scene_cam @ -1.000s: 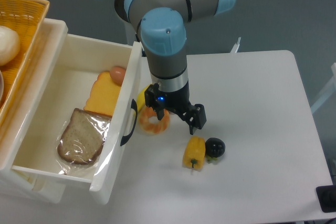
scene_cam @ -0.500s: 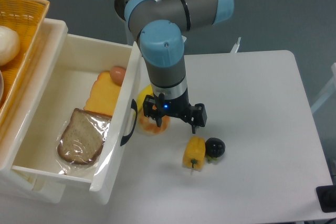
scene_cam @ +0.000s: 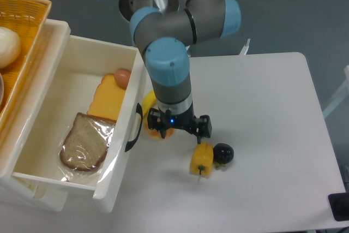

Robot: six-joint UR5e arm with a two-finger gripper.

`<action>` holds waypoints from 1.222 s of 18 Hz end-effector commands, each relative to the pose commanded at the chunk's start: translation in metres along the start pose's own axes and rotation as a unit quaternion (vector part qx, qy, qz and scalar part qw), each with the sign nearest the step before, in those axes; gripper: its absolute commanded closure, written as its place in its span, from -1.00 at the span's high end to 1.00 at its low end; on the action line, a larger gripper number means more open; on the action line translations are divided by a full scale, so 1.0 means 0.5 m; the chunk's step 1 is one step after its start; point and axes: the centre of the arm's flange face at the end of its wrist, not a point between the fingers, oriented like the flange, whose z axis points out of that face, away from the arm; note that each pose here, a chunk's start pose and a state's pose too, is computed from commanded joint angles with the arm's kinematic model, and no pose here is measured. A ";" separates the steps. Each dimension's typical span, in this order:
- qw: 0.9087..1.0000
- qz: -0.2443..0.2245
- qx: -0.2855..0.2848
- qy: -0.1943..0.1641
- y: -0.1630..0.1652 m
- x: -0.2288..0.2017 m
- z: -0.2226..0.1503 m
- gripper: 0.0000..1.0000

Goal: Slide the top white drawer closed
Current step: 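Move the gripper down beside the open white drawer's front panel, then bring the gripper against the drawer front near its black handle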

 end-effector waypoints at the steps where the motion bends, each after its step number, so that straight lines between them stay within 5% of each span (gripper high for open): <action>1: 1.000 -0.003 0.008 0.012 0.000 -0.003 0.000 1.00; 8: 0.993 -0.036 0.037 0.110 0.007 -0.013 0.037 1.00; 14: 0.986 -0.047 0.026 0.158 0.021 -0.004 0.071 1.00; 22: 0.985 -0.045 0.018 0.165 0.030 0.013 0.073 1.00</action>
